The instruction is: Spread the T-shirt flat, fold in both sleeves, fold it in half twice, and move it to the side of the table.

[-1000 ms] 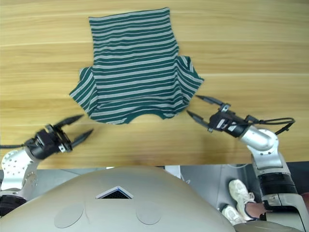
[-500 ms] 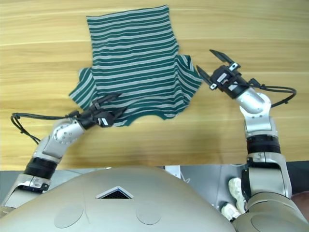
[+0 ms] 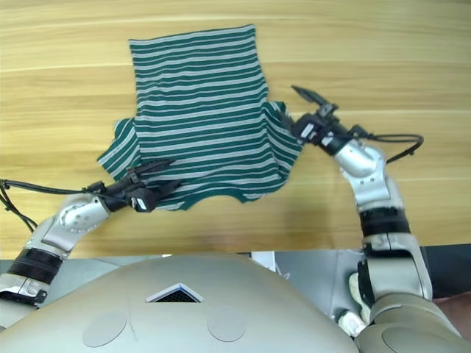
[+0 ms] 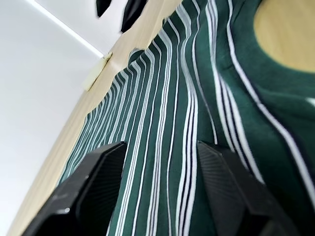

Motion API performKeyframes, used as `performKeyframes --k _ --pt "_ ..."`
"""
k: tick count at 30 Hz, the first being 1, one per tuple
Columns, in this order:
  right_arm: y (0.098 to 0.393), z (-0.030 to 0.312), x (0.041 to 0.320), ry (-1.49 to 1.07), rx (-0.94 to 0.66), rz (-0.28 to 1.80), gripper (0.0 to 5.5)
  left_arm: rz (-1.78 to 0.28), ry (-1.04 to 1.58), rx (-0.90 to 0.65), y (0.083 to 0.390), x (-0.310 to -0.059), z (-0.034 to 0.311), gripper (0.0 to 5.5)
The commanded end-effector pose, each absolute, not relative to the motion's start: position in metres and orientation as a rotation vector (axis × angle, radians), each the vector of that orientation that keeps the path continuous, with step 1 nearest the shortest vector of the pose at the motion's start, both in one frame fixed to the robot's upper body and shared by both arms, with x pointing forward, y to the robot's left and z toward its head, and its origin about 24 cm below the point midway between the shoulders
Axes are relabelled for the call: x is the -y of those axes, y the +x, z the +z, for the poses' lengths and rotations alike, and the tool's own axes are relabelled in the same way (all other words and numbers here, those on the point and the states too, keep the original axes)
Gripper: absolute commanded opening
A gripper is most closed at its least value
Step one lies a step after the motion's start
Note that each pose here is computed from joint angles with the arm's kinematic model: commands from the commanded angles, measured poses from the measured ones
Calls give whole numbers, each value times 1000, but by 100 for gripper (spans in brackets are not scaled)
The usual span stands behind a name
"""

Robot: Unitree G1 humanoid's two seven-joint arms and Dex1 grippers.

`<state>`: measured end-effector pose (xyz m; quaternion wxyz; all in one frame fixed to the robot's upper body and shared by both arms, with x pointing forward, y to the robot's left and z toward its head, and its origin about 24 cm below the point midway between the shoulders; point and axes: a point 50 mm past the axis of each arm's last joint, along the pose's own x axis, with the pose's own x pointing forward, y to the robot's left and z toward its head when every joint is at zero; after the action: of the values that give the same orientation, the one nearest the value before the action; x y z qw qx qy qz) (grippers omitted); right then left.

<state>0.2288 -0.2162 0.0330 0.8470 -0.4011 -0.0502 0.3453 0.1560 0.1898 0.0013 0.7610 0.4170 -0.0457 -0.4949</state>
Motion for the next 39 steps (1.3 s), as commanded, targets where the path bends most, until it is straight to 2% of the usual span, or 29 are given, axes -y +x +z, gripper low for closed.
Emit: performKeyframes --k 1,3,8,13,20,24,29,32,35,39 --pt "220 36 197 -832 131 767 278 -1152 957 -111 135 -209 -20 270" --pt "213 26 194 -840 84 785 278 -1160 944 -93 134 -205 -19 270" --pt "213 -3 221 -897 -100 692 278 -1197 922 -74 128 -198 -19 270" --pt "210 -16 238 -926 -177 662 278 -1219 906 -67 122 -193 -18 270" --pt "206 -6 236 -905 -121 680 278 -1231 876 -80 117 -185 -23 270" --pt "207 22 219 -801 26 690 278 -1236 864 -53 120 -179 -23 270" --pt "207 36 234 -849 25 619 278 -1238 864 -59 117 -179 -23 270" --pt "210 55 220 -807 138 625 278 -1164 878 40 126 -177 -7 270" --pt "209 72 192 -785 256 717 278 -1019 889 162 141 -177 20 270" --pt "218 57 155 -857 273 896 278 -790 875 377 153 -182 72 270"
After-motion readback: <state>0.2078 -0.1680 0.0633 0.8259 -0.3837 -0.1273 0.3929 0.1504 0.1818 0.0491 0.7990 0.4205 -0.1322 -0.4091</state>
